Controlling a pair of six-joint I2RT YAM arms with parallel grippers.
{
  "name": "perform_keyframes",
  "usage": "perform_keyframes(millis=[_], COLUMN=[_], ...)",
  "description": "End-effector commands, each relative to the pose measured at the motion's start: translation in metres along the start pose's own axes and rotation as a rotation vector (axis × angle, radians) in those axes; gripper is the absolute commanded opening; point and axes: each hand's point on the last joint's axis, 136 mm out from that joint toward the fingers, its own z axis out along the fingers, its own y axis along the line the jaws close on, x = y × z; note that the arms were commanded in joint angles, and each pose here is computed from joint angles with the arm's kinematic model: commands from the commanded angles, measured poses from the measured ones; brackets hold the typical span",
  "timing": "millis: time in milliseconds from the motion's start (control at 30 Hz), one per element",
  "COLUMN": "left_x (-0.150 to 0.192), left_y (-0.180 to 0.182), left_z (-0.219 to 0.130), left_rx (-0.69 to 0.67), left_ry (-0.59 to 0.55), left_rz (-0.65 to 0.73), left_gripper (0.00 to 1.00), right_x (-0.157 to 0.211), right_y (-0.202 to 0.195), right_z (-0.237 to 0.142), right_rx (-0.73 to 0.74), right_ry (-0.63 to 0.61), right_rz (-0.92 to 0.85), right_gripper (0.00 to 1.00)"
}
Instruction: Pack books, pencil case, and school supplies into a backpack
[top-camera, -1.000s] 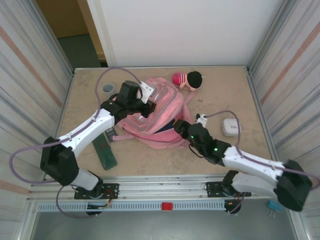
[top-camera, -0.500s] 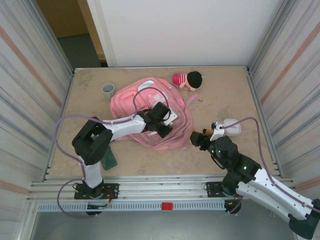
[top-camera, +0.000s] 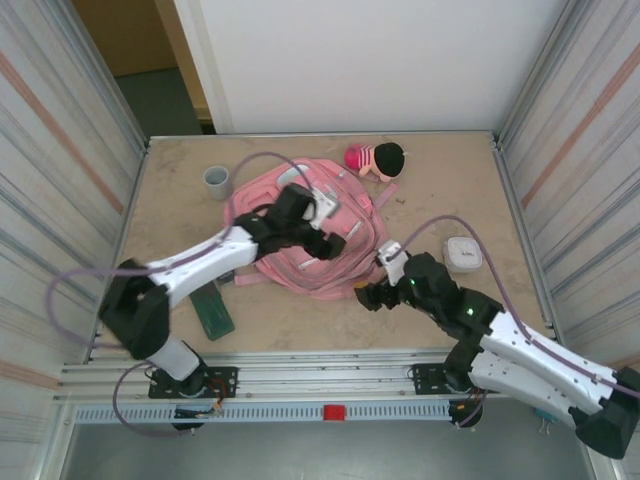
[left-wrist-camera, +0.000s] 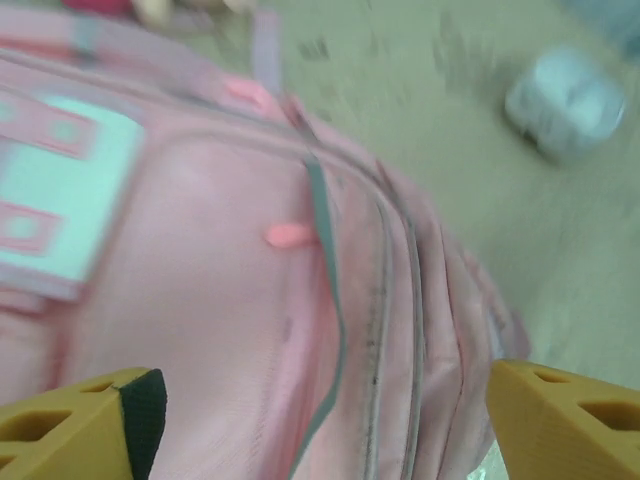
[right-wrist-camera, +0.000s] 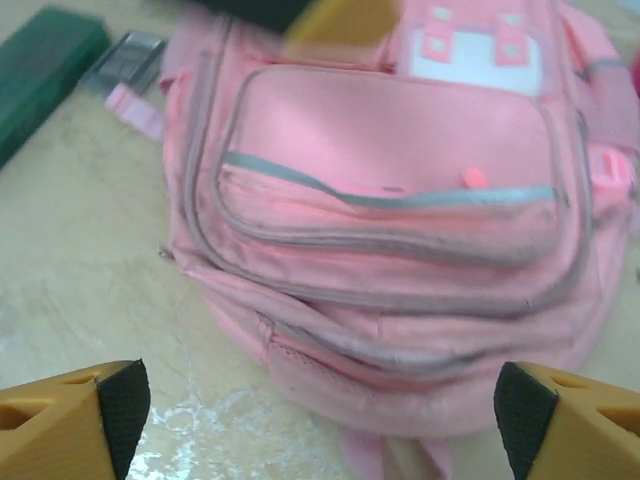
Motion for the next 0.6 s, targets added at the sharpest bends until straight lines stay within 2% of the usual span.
perform_keyframes(millis=[0, 133, 233, 433, 467, 500, 567], left_x=[0.019, 0.044, 0.058, 0.075, 0.078, 0.079, 0.083], left_y=[0.012, 0.032, 0.040, 0.059, 0.062, 0.064, 0.069], left_z=[-0.018, -0.034, -0.041, -0.045, -0.045, -0.045, -0.046], left_rx=[0.004, -0.033, -0.043, -0.083, -0.091, -0.096, -0.105], left_ry=[-0.022, -0.028, -0.039, -0.083, -0.086, -0.089, -0.091], left_rz=[-0.169, -0.257, -0.311, -0.404, -0.416, -0.427, -0.448], left_gripper=[0.85, 0.85, 0.86, 0.85, 0.85, 0.85, 0.85], right_x=[0.001, 0.017, 0.030, 0.050, 0.056, 0.061, 0.066], right_y=[0.020, 0.025, 0.024, 0.002, 0.000, -0.002, -0.007], right_z=[0.017, 0.055, 0.080, 0.130, 0.137, 0.140, 0.144], right_rx=[-0.091, -0.143, -0.152, -0.063, -0.049, -0.032, 0.006], right_ry=[0.072, 0.183, 0.241, 0.291, 0.305, 0.320, 0.348], right_rz=[-0.434, -0.660, -0.765, -0.766, -0.775, -0.787, -0.814], right_gripper=[0.93, 0.95, 0.96, 0.96, 0.92, 0.82, 0.52])
